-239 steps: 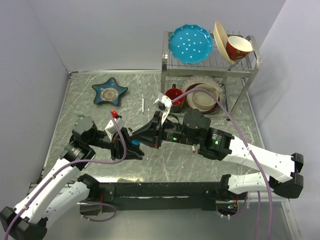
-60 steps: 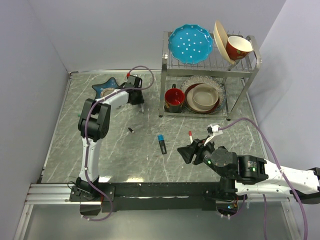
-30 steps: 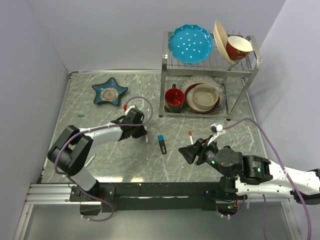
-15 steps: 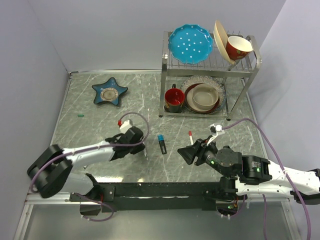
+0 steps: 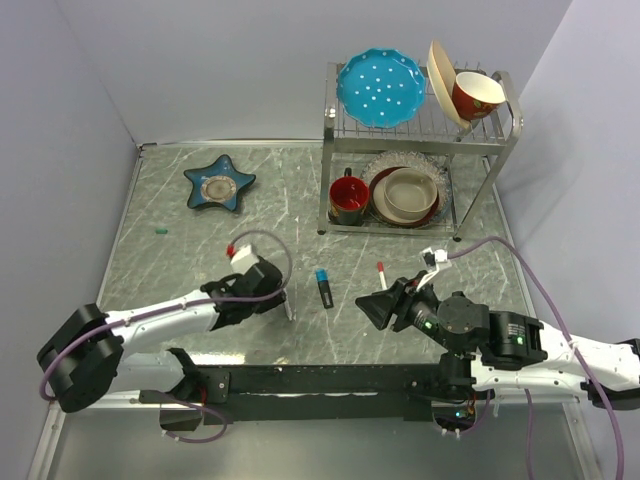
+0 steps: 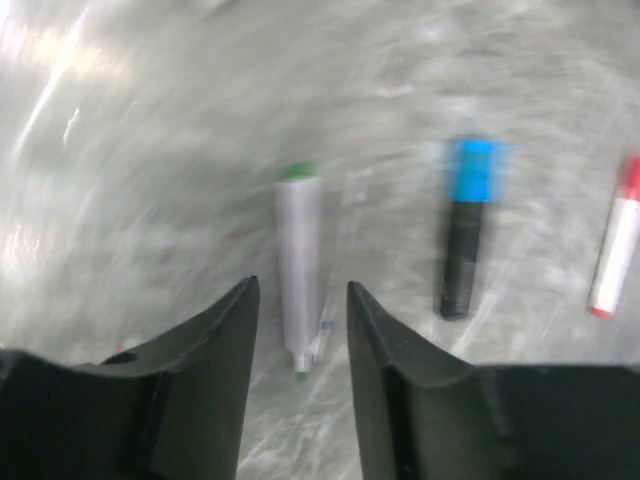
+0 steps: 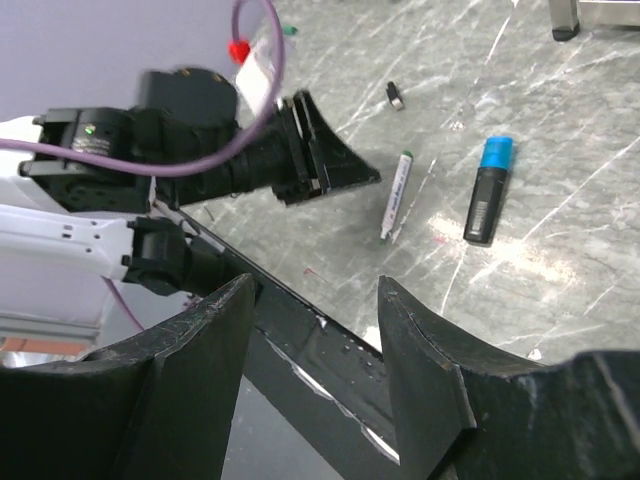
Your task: Insert the pens into the pen caps
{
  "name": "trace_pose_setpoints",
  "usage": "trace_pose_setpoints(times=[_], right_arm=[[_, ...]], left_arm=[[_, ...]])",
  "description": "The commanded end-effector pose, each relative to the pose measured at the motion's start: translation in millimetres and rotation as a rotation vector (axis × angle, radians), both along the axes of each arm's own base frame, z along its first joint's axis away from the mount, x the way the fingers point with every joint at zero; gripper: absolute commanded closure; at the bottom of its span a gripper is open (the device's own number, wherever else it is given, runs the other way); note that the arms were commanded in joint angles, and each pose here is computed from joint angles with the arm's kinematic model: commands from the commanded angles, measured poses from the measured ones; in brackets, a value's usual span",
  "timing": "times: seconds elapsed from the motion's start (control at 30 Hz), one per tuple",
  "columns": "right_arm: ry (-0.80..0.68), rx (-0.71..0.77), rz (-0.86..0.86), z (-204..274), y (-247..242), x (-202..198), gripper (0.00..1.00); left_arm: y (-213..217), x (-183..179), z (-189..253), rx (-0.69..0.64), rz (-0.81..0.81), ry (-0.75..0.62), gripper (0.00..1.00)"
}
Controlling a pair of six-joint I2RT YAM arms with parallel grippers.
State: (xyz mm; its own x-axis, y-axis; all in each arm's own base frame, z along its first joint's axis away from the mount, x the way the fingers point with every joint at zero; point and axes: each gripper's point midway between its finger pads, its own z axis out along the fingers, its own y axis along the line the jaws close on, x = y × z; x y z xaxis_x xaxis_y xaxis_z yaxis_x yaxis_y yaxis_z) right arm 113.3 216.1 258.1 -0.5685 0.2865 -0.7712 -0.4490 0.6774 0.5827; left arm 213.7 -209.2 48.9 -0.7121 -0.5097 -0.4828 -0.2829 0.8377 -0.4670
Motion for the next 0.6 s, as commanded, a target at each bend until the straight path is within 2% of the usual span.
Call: trace_pose_setpoints(times=[0.0, 0.07, 0.1, 0.13, 0.17, 0.2, 0.27, 0.3, 0.4, 0.5, 0.57], right_arm=[[-0.003, 0.034, -0.013, 9, -5, 0, 0.4], [-0.004, 0.033, -0.019, 8, -8, 1, 0.4], [-0.005, 0.038, -0.021, 8, -9, 1, 0.4], [-0.007, 0.04, -0.025, 8, -10, 1, 0.4], [-0.011, 0.053, -0.026, 10, -12, 1, 0.4], [-0.014, 0.067, -0.023, 12, -12, 1, 0.4], [-0.022, 0.08, -0.02, 17, -15, 0, 0.4], [-0.023, 0.073, -0.02, 17, -17, 0, 0.4], [-0.029, 0.05, -0.035, 19, -26, 1, 0.4], [-0.038, 0.053, -0.065, 22, -38, 4, 0.4], [-0.039, 0.063, -0.078, 24, -44, 5, 0.4]], left_arm=[[-24, 42, 102, 0.232, -0.423, -0.411, 0.51], [-38, 43, 130, 0.297, -0.606, -0.499, 0.49], [-35, 46, 138, 0.383, -0.683, -0.539, 0.47], [-38, 49, 151, 0.408, -0.715, -0.571, 0.47], [-45, 41, 152, 0.403, -0.814, -0.58, 0.46], [-47, 38, 154, 0.483, -0.95, -0.635, 0.47], [-51, 27, 147, 0.539, -1.136, -0.675, 0.47], [-52, 22, 143, 0.612, -1.28, -0.728, 0.48], [-47, 6, 118, 0.699, -1.544, -0.717, 0.48], [-43, -1, 93, 0.754, -1.733, -0.658, 0.46], [-42, 3, 90, 0.768, -1.769, -0.646, 0.46]])
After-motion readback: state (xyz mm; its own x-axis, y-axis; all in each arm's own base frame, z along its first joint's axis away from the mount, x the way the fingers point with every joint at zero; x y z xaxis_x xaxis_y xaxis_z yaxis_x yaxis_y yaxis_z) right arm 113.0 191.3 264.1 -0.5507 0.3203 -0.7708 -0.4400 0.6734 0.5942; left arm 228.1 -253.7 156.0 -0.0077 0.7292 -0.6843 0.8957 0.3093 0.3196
